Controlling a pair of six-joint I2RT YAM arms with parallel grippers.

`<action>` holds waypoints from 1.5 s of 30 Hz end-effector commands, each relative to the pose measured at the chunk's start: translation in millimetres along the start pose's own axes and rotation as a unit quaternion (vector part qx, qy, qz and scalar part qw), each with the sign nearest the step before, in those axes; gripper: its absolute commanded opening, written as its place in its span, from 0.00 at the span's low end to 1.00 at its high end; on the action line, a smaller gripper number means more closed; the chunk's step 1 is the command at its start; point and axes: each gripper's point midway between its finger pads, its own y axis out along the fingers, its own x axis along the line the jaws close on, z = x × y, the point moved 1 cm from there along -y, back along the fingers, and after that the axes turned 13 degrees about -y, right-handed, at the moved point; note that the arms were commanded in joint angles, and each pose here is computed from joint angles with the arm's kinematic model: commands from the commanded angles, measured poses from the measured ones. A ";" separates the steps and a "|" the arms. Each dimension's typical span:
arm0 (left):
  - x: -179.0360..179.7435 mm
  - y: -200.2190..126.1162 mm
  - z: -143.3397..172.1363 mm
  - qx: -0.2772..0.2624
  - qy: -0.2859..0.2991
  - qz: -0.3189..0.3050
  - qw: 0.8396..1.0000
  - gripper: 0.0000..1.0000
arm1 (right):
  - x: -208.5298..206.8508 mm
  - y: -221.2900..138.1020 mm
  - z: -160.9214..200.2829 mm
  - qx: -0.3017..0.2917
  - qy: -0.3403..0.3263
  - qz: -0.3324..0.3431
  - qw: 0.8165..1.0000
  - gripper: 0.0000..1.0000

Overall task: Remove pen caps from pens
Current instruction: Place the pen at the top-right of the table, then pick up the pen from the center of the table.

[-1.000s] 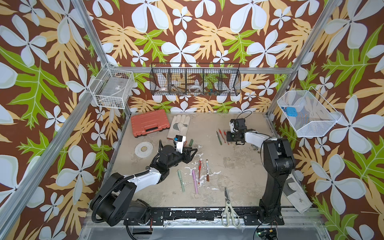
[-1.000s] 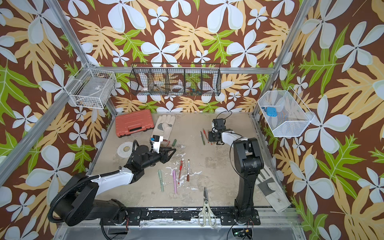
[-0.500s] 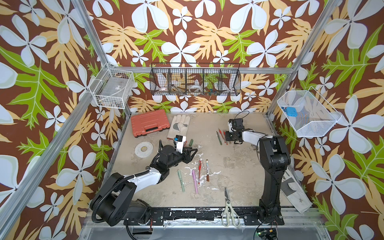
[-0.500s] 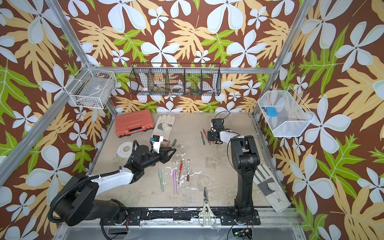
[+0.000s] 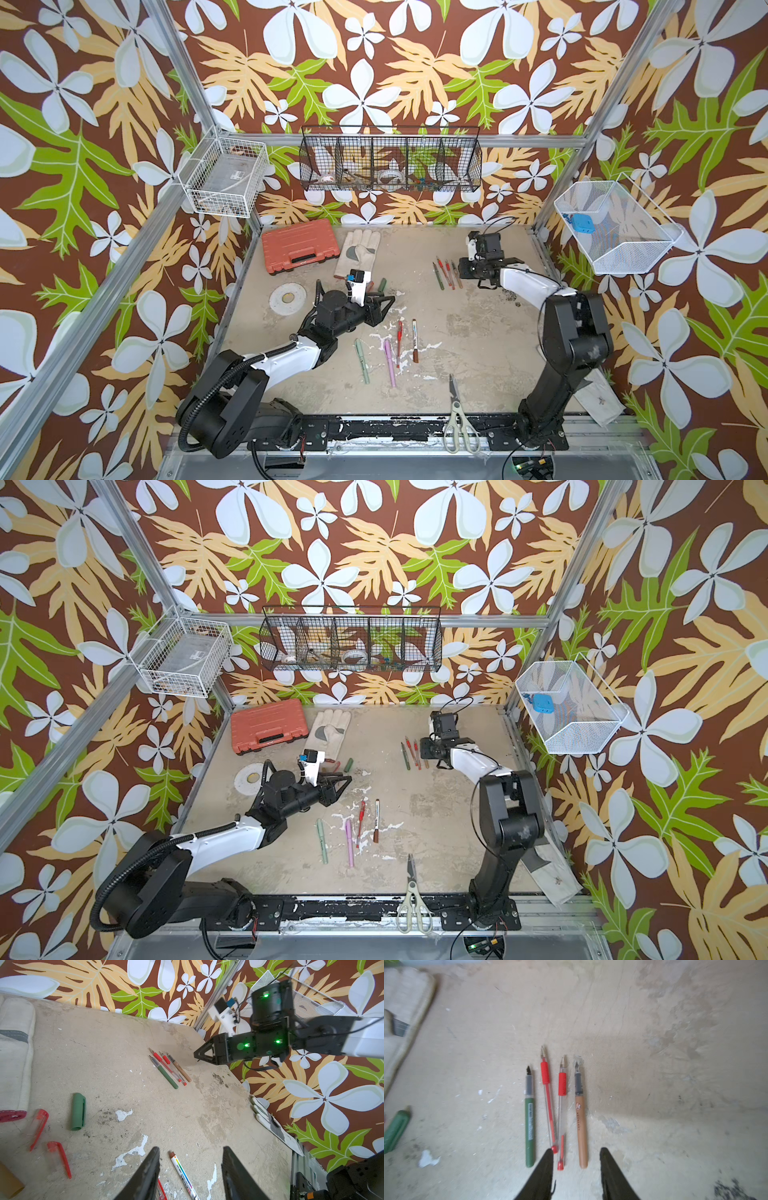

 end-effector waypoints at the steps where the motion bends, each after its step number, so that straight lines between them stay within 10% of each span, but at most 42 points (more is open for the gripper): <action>1: -4.6 -1.1 -5.0 -0.008 0.002 0.006 1.000 0.50 | 21.7 -28.3 -6.0 -0.037 0.008 -0.023 0.999 0.48; 13: -28.0 -41.4 -5.3 -0.028 -0.022 0.015 0.999 0.50 | 140.1 -119.0 36.3 -0.085 -0.086 -0.152 0.981 0.47; 29: 16.4 -52.1 28.7 0.007 -0.039 -0.082 0.996 0.49 | 251.8 -97.0 124.2 0.002 -0.177 -0.122 0.976 0.47; 45: 40.3 -52.2 34.5 0.019 -0.039 -0.148 0.988 0.49 | 275.1 -57.7 163.7 0.056 -0.188 -0.116 0.974 0.36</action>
